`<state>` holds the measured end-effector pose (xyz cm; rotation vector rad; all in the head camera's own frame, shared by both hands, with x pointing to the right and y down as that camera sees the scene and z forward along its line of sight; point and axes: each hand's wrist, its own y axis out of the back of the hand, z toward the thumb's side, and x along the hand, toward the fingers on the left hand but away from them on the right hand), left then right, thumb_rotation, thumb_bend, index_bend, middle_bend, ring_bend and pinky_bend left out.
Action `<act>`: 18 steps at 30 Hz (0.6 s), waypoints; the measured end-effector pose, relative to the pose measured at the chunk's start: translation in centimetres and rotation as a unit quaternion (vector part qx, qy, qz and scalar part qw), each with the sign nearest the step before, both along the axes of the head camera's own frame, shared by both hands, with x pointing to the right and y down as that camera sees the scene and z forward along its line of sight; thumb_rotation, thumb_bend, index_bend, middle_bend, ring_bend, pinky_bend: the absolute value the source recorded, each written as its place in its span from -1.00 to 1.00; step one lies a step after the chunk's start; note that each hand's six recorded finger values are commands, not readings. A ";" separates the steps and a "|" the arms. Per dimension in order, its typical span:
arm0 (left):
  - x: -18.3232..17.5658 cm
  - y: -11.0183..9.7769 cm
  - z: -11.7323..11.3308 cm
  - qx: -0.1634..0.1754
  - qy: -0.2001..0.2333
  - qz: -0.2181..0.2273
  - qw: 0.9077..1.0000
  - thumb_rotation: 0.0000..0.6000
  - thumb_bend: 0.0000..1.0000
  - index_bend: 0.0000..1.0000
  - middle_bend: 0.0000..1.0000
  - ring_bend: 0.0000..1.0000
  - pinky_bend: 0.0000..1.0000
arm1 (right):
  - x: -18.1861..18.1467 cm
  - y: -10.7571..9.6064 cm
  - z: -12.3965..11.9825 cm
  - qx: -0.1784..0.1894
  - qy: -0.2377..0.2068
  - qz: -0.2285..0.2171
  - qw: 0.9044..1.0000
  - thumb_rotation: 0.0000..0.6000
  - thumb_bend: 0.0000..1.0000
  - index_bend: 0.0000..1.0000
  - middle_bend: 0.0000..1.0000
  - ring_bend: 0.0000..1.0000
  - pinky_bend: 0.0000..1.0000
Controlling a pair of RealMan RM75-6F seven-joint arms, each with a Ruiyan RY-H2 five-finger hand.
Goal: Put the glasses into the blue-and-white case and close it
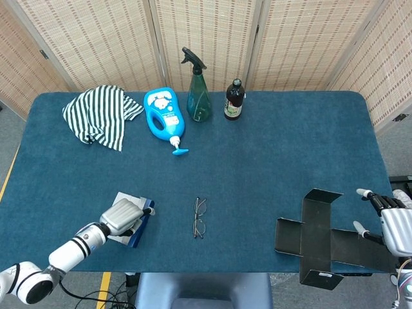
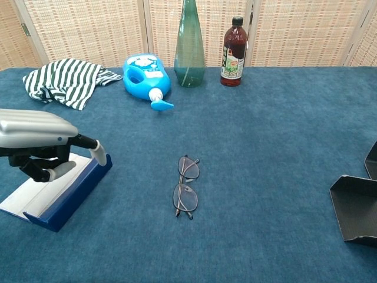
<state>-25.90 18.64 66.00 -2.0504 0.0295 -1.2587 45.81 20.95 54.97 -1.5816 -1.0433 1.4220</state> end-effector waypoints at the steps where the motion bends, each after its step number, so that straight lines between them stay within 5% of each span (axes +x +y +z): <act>1: 0.3 0.0 0.2 -0.002 -0.004 0.007 1.000 1.00 0.55 -0.49 0.89 0.95 1.00 | 0.0 0.0 0.0 0.000 0.000 0.000 1.000 1.00 -0.57 -0.54 -0.27 -0.21 -0.27; 12: 0.2 -0.8 2.7 0.004 -0.069 0.031 0.997 1.00 0.56 -0.44 0.90 0.96 1.00 | 0.2 0.0 0.1 0.000 0.000 0.002 1.000 1.00 -0.57 -0.54 -0.27 -0.21 -0.27; 18: -2.1 -2.0 3.3 0.026 -0.119 0.002 0.993 0.94 0.56 -0.44 0.90 0.96 1.00 | -0.2 -0.1 0.2 -0.002 -0.002 -0.001 1.000 1.00 -0.57 -0.54 -0.27 -0.21 -0.27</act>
